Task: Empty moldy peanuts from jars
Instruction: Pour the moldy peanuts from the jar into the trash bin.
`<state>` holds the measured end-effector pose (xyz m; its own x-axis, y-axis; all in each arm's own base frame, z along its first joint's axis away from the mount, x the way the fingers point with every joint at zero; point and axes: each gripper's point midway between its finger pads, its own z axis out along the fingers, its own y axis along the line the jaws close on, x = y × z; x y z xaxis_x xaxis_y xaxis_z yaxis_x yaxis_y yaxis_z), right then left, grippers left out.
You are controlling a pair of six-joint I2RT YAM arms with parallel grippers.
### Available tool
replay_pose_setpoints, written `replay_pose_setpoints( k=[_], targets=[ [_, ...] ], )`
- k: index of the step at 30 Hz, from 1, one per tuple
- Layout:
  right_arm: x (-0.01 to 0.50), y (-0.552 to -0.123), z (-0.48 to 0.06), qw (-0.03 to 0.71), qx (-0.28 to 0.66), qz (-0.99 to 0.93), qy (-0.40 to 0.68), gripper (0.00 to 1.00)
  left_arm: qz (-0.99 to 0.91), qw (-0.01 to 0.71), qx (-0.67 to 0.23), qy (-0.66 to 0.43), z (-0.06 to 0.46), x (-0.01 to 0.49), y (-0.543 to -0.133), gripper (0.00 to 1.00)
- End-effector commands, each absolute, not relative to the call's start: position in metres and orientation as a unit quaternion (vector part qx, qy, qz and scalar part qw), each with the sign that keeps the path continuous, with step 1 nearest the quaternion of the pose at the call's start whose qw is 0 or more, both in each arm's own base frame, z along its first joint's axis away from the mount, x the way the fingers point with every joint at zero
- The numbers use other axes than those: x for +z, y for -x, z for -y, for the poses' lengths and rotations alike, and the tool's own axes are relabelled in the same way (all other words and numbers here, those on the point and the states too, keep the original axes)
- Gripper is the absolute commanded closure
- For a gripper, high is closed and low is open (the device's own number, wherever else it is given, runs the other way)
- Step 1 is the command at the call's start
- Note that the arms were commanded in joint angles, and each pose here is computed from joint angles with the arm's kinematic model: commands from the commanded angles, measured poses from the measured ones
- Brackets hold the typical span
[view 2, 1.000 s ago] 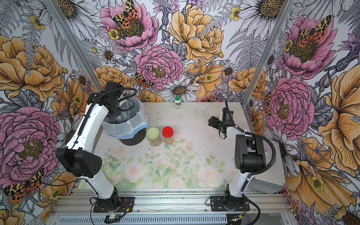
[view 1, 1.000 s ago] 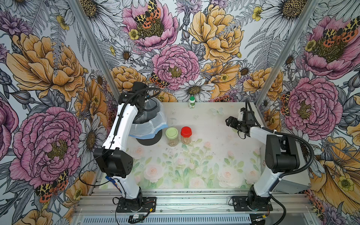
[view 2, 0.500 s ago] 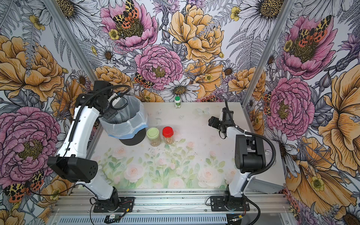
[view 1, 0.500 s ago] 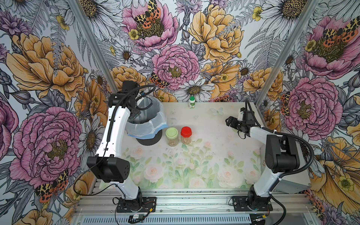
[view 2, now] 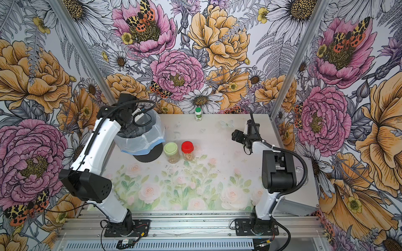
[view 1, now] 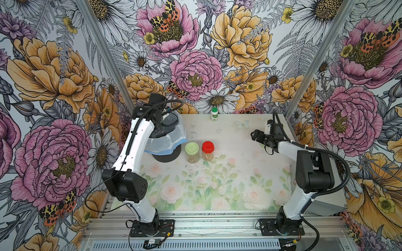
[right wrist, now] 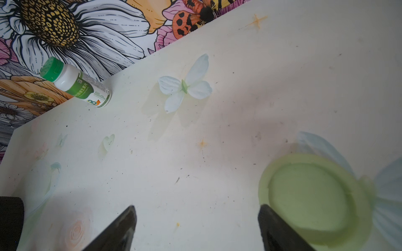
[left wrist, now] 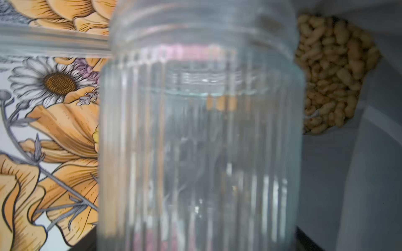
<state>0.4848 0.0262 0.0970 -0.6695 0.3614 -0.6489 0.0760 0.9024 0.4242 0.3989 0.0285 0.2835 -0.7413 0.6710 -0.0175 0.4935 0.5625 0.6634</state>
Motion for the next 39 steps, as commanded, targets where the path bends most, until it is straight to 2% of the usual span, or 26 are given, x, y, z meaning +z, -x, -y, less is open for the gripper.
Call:
replay_pose_setpoints(
  k=[1,2,4,5,7,8,9,10,11,12,13,15,17,19,21,24,26,27,28,30,33,35,36,38,39],
  targets=[
    [0.121,-0.489,-0.026,0.425,0.178,-0.882,-0.103,0.11,-0.875,0.234,0.308,-0.292,-0.021,0.328,-0.413,0.82],
    [0.120,-0.490,-0.026,0.427,0.178,-0.881,-0.104,0.11,-0.878,0.208,0.298,-0.311,-0.018,0.310,-0.410,0.78],
    [0.121,-0.492,-0.029,0.423,0.186,-0.881,-0.102,0.11,-0.855,0.112,0.407,-0.302,-0.056,0.298,-0.403,0.84],
    [0.122,-0.493,-0.031,0.420,0.191,-0.882,-0.100,0.11,-0.866,0.131,0.390,-0.283,-0.058,0.301,-0.406,0.84],
    [0.123,-0.493,-0.031,0.427,0.191,-0.878,-0.101,0.11,-0.892,0.187,0.298,-0.283,-0.033,0.296,-0.411,0.77],
    [0.122,-0.493,-0.031,0.426,0.191,-0.878,-0.101,0.11,-0.878,0.160,0.340,-0.297,-0.032,0.299,-0.406,0.82],
    [0.122,-0.493,-0.031,0.423,0.190,-0.880,-0.101,0.11,-0.862,0.148,0.381,-0.301,-0.035,0.309,-0.405,0.82],
    [0.122,-0.492,-0.031,0.422,0.189,-0.881,-0.100,0.12,-0.861,0.173,0.377,-0.292,-0.030,0.325,-0.408,0.80],
    [0.124,-0.492,-0.031,0.426,0.188,-0.879,-0.099,0.11,-0.872,0.216,0.337,-0.281,-0.019,0.335,-0.412,0.76],
    [0.123,-0.491,-0.030,0.430,0.187,-0.878,-0.099,0.11,-0.883,0.230,0.289,-0.290,-0.005,0.325,-0.414,0.72],
    [0.122,-0.491,-0.030,0.431,0.187,-0.877,-0.101,0.11,-0.884,0.197,0.288,-0.310,-0.005,0.304,-0.412,0.74],
    [0.121,-0.492,-0.030,0.431,0.187,-0.877,-0.100,0.11,-0.872,0.110,0.358,-0.314,-0.038,0.281,-0.399,0.77],
    [0.122,-0.491,-0.030,0.432,0.187,-0.877,-0.100,0.11,-0.891,0.136,0.342,-0.266,-0.063,0.297,-0.385,0.77],
    [0.124,-0.492,-0.032,0.435,0.190,-0.875,-0.100,0.11,-0.895,0.176,0.324,-0.251,-0.057,0.317,-0.390,0.73],
    [0.124,-0.495,-0.035,0.438,0.203,-0.870,-0.101,0.11,-0.879,0.162,0.338,-0.294,-0.040,0.314,-0.397,0.73],
    [0.123,-0.495,-0.038,0.435,0.208,-0.870,-0.099,0.12,-0.891,0.146,0.355,-0.242,-0.070,0.316,-0.397,0.74],
    [0.123,-0.496,-0.040,0.437,0.210,-0.869,-0.096,0.11,-0.892,0.149,0.308,-0.297,-0.028,0.293,-0.421,0.74],
    [0.123,-0.496,-0.040,0.436,0.210,-0.870,-0.096,0.11,-0.885,0.129,0.301,-0.330,-0.019,0.280,-0.415,0.74],
    [0.124,-0.494,-0.040,0.437,0.205,-0.871,-0.092,0.11,-0.886,0.107,0.317,-0.320,-0.037,0.275,-0.403,0.75],
    [0.125,-0.489,-0.035,0.441,0.191,-0.872,-0.092,0.11,-0.912,0.119,0.312,-0.238,-0.078,0.284,-0.395,0.75],
    [0.129,-0.493,-0.038,0.448,0.202,-0.866,-0.090,0.11,-0.895,0.103,0.309,-0.305,-0.047,0.271,-0.401,0.75],
    [0.128,-0.494,-0.042,0.442,0.209,-0.868,-0.087,0.11,-0.901,0.124,0.315,-0.272,-0.054,0.281,-0.419,0.75],
    [0.127,-0.494,-0.044,0.443,0.209,-0.867,-0.086,0.11,-0.902,0.138,0.303,-0.275,-0.040,0.286,-0.432,0.76],
    [0.124,-0.493,-0.045,0.440,0.208,-0.869,-0.084,0.11,-0.879,0.122,0.312,-0.340,-0.012,0.279,-0.426,0.75],
    [0.123,-0.491,-0.043,0.439,0.203,-0.871,-0.083,0.12,-0.880,0.118,0.324,-0.327,-0.025,0.282,-0.419,0.74]
  ],
)
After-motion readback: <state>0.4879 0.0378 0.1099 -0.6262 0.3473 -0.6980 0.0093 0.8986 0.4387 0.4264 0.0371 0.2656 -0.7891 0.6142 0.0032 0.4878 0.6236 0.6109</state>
